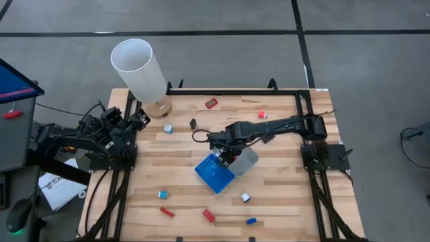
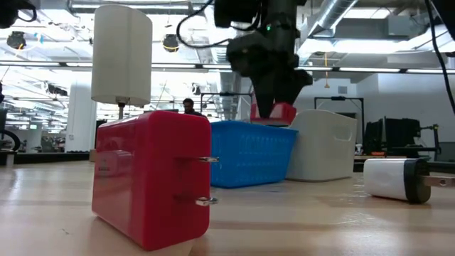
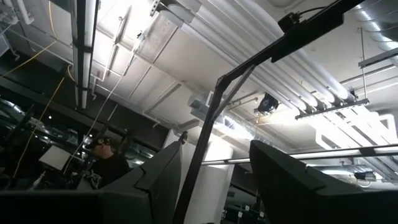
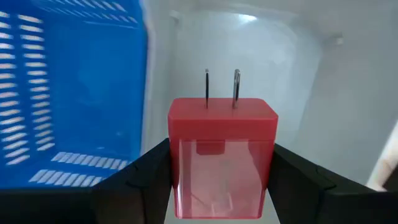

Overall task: Pick & Place Office items
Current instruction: Put the right red charger adapter into the gray bin

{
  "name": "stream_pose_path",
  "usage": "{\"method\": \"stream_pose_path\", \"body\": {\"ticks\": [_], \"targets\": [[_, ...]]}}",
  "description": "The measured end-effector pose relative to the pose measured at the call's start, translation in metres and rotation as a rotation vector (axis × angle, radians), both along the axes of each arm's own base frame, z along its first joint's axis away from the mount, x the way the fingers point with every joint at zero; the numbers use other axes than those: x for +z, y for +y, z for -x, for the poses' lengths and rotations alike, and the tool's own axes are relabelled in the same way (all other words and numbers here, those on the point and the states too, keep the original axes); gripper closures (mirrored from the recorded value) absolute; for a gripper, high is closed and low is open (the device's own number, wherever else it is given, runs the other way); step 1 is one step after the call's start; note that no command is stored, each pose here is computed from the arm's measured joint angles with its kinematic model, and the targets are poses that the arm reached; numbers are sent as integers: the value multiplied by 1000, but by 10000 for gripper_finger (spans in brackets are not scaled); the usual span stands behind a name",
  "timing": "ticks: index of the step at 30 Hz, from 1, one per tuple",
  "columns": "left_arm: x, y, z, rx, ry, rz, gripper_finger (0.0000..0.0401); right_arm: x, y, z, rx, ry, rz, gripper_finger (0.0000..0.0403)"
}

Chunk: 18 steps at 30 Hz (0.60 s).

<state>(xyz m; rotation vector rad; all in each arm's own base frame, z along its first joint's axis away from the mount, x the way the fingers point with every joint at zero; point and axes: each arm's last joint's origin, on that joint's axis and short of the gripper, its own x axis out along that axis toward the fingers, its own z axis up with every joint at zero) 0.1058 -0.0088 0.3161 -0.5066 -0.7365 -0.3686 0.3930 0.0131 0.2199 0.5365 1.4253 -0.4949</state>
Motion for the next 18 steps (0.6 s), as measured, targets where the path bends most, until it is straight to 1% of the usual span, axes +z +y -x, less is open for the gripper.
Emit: {"method": "stream_pose_path", "body": {"ticks": [5, 10, 18], "targets": [[0, -1, 0, -10, -2, 0, 215, -12, -8, -5, -10, 25, 1, 193], [0, -1, 0, -13, -2, 0, 215, -16, -9, -5, -16, 13, 4, 193], [0, -1, 0, -12, -3, 0, 215, -31, -15, 3, -71, 72, 21, 193]]}}
